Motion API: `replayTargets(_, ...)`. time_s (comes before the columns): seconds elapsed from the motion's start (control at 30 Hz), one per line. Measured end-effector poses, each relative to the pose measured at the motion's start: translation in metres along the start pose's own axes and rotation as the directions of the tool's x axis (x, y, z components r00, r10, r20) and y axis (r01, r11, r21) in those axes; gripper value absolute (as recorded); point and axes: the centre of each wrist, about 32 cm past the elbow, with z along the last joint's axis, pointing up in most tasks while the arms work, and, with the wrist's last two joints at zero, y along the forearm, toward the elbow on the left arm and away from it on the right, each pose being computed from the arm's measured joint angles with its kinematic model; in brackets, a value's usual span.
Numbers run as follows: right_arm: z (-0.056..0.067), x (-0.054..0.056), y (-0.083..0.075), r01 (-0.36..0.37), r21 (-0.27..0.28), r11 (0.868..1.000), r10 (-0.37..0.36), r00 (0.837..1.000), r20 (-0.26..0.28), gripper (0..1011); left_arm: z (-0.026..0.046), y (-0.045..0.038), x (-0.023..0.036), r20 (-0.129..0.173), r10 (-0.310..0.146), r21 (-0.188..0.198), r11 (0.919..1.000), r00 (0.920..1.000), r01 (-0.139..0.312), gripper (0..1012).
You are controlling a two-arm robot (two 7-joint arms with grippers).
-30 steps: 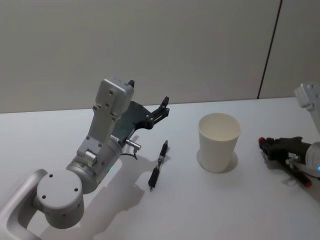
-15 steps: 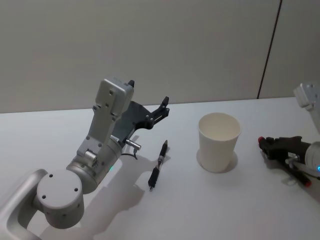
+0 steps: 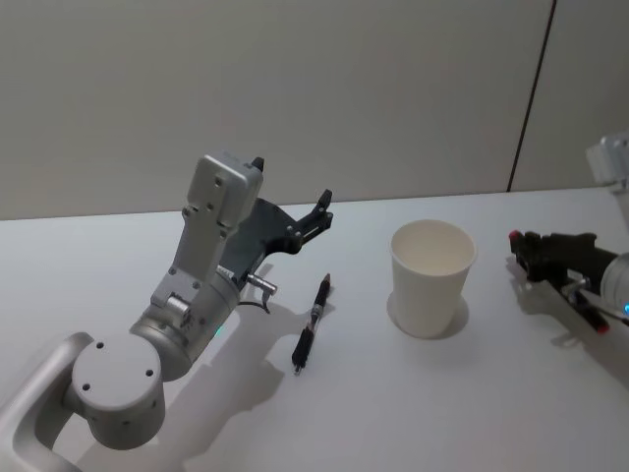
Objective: Place the pen into the pen holder.
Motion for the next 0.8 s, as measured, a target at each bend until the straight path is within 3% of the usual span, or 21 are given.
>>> replayTargets(0.23,0.008,0.001,-0.002,0.010,0.096,0.995,-0.013,1.000,0.028,175,0.0000,0.0000,0.0000,0.000,0.000,0.000,1.0000,1.0000,0.000,1001)
replayTargets(0.47,0.020,0.002,-0.006,0.011,0.205,0.979,-0.021,0.999,0.046,175,0.0000,0.0000,0.0000,0.000,0.000,0.000,1.0000,1.0000,0.000,1001)
replayTargets(0.67,0.030,0.002,-0.009,0.008,0.306,0.952,-0.026,0.998,0.056,175,0.0000,0.0000,0.0000,0.000,0.000,0.000,1.0000,1.0000,0.000,1001)
replayTargets(0.8,0.039,0.003,-0.012,0.003,0.376,0.927,-0.029,0.998,0.062,175,0.0000,0.0000,0.0000,0.000,0.000,0.000,1.0000,1.0000,0.000,1001)
